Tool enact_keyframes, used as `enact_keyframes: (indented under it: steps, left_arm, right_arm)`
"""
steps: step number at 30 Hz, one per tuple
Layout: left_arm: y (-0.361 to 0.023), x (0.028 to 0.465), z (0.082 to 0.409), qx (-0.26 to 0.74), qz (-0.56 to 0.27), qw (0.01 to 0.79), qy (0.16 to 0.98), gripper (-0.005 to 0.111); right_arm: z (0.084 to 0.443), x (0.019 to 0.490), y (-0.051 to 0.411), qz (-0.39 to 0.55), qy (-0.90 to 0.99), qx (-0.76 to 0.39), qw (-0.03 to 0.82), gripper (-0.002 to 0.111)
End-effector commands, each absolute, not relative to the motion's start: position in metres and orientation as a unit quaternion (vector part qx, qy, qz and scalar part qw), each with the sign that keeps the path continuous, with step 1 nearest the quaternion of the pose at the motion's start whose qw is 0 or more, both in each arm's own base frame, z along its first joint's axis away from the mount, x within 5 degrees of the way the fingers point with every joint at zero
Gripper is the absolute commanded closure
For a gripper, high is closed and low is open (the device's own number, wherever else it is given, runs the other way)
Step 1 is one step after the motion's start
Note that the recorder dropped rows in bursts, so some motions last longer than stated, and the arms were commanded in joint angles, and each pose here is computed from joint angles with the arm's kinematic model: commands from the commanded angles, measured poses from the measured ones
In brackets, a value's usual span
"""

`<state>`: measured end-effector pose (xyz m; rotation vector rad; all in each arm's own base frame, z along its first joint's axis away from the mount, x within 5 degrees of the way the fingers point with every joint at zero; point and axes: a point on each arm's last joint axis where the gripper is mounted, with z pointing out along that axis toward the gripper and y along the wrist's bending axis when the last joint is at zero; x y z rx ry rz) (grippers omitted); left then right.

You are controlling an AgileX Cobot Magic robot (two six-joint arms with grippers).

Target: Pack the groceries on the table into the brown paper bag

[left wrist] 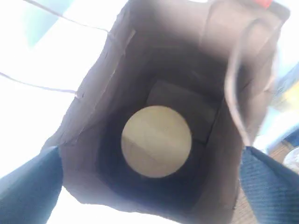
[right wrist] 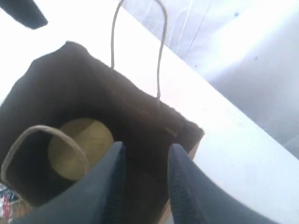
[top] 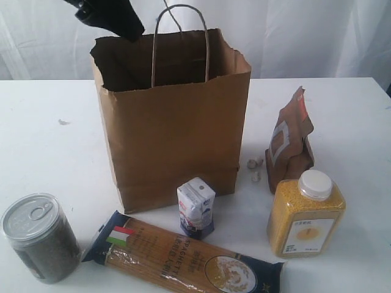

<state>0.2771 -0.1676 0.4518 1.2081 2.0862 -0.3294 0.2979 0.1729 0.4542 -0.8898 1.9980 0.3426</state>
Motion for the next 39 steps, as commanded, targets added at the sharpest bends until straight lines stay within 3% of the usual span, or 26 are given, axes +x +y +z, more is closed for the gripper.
enact_keyframes:
  steps: [1, 10, 13, 16, 23, 25, 33, 39]
  left_arm:
    - [-0.162, 0.261, 0.469, 0.459, -0.150, 0.368, 0.795, 0.002]
    - [-0.147, 0.232, 0.488, 0.446, -0.150, 0.377, 0.798, 0.002]
    - [-0.138, 0.222, 0.495, 0.438, -0.148, 0.378, 0.802, 0.008]
    - [-0.128, 0.212, 0.502, 0.420, -0.150, 0.383, 0.809, 0.023]
    - [-0.102, 0.176, 0.518, 0.373, -0.154, 0.411, 0.817, 0.077]
    - [-0.096, 0.166, 0.515, 0.370, -0.152, 0.411, 0.819, 0.085]
    - [-0.075, 0.121, 0.507, 0.354, -0.141, 0.439, 0.814, 0.077]
    - [-0.070, 0.100, 0.484, 0.353, -0.158, 0.392, 0.835, 0.069]
  right_arm:
    - [0.473, 0.290, 0.166, 0.150, 0.797, -0.324, 0.488, 0.078]
    - [0.503, 0.257, 0.147, 0.147, 0.778, -0.314, 0.524, 0.078]
    - [0.514, 0.242, 0.139, 0.147, 0.774, -0.308, 0.534, 0.078]
    - [0.520, 0.229, 0.131, 0.140, 0.775, -0.309, 0.533, 0.078]
    - [0.526, 0.195, 0.105, 0.099, 0.787, -0.293, 0.534, 0.078]
    - [0.524, 0.183, 0.097, 0.093, 0.789, -0.288, 0.535, 0.078]
    - [0.508, 0.143, 0.077, 0.100, 0.794, -0.274, 0.534, 0.078]
    - [0.490, 0.125, 0.070, 0.113, 0.804, -0.278, 0.514, 0.078]
